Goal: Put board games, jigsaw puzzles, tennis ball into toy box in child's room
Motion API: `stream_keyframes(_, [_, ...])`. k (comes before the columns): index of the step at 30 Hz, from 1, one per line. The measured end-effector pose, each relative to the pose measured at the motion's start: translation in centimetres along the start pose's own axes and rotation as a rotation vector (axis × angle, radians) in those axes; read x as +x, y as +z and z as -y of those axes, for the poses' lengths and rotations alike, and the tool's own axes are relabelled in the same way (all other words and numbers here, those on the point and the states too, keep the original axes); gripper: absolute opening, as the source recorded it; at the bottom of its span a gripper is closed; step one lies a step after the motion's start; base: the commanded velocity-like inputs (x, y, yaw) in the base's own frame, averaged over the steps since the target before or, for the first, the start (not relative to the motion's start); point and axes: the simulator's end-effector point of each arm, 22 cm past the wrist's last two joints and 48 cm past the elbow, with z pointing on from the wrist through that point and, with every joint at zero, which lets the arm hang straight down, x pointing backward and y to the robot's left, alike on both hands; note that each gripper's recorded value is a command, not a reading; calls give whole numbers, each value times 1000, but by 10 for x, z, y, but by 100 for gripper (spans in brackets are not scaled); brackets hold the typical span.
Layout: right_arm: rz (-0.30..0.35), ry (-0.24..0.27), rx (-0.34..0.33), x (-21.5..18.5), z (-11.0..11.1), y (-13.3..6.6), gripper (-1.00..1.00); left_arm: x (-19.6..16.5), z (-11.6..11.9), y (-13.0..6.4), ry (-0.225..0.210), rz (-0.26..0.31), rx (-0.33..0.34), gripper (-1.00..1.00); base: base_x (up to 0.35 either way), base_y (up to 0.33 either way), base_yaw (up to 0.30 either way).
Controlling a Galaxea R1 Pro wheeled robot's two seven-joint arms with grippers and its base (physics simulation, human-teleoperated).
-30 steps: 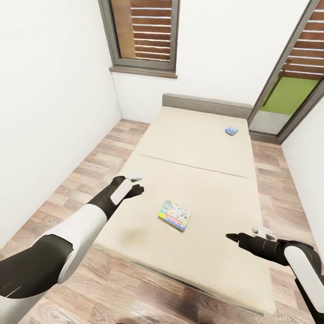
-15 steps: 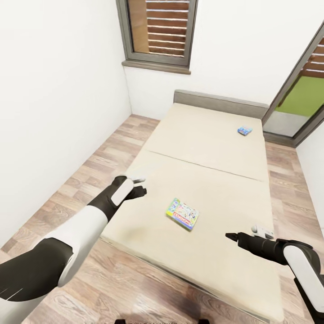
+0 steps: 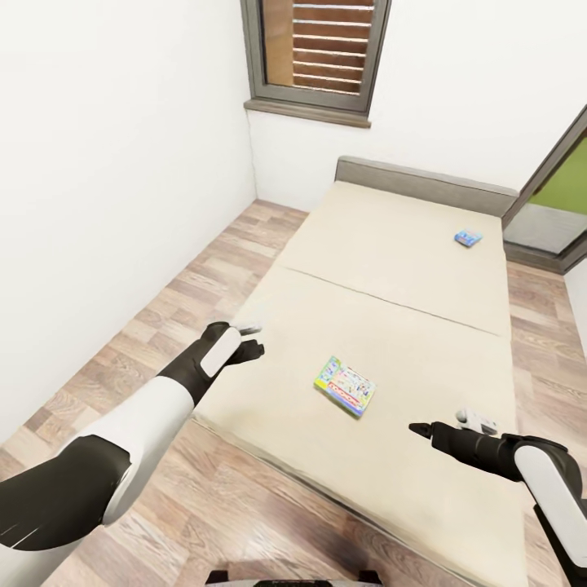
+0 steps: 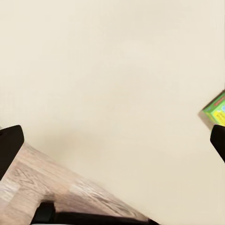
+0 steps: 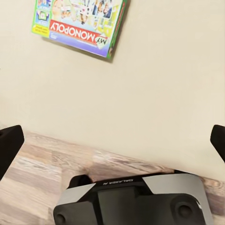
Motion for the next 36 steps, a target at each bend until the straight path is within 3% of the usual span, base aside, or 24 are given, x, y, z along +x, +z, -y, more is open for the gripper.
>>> stream_keyframes(7, [-5,3,-27,0,-1,1,100,2,1,5,0,-5,3,100,0,0,133])
stream_keyframes(13, [21,32,-138,-10,-15,-6,100,4,5,6,3,-8,8,100,0,21,-110])
stream_keyframes(18, [51,55,-192,-21,-17,-13,100,4,6,6,5,-7,9,100,0,75,-232])
stream_keyframes(36, [63,73,-206,-25,-14,-16,100,-13,21,-6,16,36,44,100,0,11,-272])
